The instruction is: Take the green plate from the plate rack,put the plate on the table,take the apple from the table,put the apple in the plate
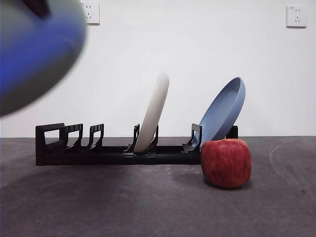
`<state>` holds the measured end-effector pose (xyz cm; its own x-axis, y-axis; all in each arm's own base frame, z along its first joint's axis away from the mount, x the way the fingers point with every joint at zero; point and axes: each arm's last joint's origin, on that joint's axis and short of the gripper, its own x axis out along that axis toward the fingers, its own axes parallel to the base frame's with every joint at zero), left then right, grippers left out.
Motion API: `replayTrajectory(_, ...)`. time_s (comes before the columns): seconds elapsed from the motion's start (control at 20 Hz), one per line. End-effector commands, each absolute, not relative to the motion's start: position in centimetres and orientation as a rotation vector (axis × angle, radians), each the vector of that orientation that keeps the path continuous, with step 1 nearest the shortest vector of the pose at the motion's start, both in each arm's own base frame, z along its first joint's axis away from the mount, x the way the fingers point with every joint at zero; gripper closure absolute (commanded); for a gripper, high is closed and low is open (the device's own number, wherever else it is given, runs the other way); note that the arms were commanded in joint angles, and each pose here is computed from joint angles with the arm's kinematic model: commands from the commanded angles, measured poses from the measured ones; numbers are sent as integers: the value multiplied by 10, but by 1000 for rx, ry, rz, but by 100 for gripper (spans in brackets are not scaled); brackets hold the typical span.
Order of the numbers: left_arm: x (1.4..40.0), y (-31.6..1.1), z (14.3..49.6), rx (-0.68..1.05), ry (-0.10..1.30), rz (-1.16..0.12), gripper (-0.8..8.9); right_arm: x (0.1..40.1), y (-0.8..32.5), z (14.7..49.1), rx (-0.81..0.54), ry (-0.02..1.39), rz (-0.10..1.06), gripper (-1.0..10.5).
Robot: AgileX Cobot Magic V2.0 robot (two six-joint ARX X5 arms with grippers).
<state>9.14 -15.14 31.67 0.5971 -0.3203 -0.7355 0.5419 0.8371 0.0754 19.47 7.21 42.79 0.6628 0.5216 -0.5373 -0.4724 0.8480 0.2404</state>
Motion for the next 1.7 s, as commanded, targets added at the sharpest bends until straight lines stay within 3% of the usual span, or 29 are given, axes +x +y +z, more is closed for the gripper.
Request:
replayTrajectory(0.05,103,-175,301,386,791,-480,826,195,72,428,92,640,562,352)
replayTrajectory(0.3,128,-223,258,522,820,-469,826,194,72,427,89,654,561,352)
replayTrajectory(0.6,142,-259,226,467,876,-607,826,194,72,427,85,652,562,352)
replayTrajectory(1.25,149,-274,172,573,1071,-648,826,194,72,427,82,652,563,352)
replayTrajectory(1.7,149,-268,165,653,1151,-655,826,194,72,427,82,651,563,352)
